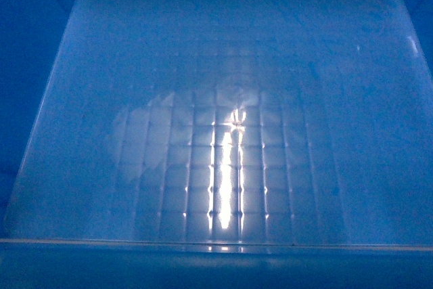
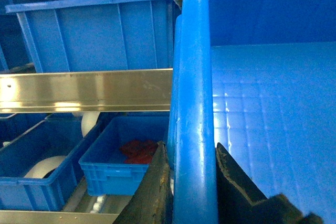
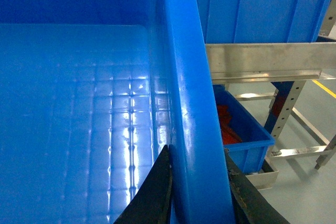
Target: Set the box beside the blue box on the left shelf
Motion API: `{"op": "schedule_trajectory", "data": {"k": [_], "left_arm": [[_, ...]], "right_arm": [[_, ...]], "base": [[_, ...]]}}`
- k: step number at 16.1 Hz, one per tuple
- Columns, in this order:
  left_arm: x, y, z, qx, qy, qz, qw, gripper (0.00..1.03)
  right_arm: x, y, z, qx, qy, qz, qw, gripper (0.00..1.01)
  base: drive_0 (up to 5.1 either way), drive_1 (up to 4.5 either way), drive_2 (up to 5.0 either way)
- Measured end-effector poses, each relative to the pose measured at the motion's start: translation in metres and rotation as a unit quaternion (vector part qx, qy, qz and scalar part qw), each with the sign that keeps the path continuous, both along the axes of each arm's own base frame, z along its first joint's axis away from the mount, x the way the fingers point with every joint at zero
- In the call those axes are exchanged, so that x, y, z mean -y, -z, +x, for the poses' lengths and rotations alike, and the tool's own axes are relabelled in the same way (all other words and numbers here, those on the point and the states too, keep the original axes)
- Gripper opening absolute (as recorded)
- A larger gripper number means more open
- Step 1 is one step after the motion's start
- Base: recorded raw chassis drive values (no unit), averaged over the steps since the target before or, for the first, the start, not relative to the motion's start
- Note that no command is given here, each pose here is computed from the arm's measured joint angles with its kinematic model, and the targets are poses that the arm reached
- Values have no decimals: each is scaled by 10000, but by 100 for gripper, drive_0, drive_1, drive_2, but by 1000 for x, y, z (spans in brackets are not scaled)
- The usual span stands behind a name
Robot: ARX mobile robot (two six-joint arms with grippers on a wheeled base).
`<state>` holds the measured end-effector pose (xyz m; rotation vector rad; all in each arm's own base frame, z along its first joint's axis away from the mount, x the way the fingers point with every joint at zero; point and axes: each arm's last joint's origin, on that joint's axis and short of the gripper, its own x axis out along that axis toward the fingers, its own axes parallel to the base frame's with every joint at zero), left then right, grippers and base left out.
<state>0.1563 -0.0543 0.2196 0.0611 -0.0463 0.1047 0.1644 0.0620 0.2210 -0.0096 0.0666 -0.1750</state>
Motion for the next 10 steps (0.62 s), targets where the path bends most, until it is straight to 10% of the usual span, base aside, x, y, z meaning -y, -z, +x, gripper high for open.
{"op": "schedule_trajectory", "data": {"k": [10], "left_arm": [[0, 0, 0, -14, 0, 8, 10000, 16]], "right_arm": [[0, 0, 0, -22, 6, -11, 10000, 16]], "base": [[0, 0, 0]]}}
